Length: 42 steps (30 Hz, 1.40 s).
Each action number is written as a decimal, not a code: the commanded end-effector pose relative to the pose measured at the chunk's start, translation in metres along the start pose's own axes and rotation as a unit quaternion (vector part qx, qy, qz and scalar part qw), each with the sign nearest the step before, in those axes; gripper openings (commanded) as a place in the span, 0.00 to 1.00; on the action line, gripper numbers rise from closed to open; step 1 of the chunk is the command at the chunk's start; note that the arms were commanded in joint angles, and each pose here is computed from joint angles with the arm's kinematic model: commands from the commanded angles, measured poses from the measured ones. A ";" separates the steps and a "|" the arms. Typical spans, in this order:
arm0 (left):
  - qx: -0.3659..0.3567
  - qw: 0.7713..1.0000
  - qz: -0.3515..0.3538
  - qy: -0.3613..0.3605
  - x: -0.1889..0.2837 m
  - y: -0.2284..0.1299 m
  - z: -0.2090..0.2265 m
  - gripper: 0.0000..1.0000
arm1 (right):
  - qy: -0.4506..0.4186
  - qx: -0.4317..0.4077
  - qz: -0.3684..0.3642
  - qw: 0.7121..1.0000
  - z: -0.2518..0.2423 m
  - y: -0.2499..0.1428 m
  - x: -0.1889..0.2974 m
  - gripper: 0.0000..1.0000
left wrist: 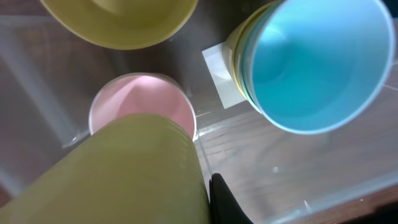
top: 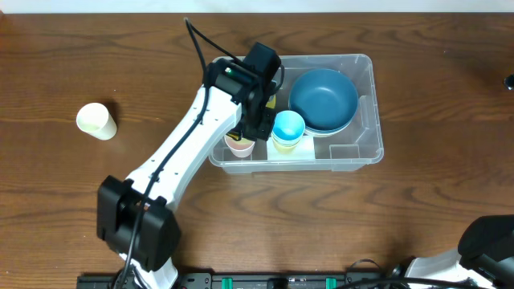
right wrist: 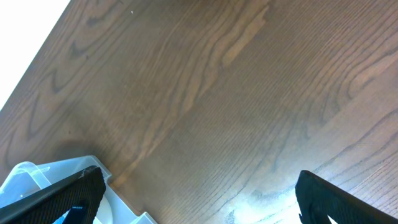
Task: Pack container
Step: 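Carry the yellow cup into the container and drop it into the pink cup, then move the left gripper left toward the white cup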
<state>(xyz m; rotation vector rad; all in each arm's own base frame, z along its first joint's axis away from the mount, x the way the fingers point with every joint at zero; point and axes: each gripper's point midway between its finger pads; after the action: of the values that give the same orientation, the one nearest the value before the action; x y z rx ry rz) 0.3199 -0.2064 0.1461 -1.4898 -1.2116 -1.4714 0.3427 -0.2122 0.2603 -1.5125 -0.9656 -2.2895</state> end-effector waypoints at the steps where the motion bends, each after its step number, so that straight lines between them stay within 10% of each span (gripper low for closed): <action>1: 0.006 1.000 0.019 0.001 -0.014 -0.001 0.000 0.06 | 0.000 0.006 -0.003 1.000 0.000 0.003 0.001 0.99; 27: 0.008 0.999 0.009 0.030 -0.008 0.005 0.014 0.24 | 0.000 0.006 -0.003 1.000 0.000 0.003 0.001 0.99; 42: 0.147 0.951 -0.197 0.189 0.159 0.031 0.138 0.56 | 0.000 0.006 -0.003 1.000 0.000 0.003 0.001 0.99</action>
<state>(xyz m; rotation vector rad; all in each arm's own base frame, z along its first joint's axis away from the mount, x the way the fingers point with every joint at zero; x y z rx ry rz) 0.3699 -0.1211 0.2773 -1.0125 -1.4656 -1.6708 0.3427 -0.2122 0.2603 -1.5124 -0.9660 -2.2892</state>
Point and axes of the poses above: each gripper's point midway between its finger pads, its own x axis back along the fingers, its own z axis along the line the jaws close on, y = z × x, and after that the axes turned 1 degree about x, right-handed
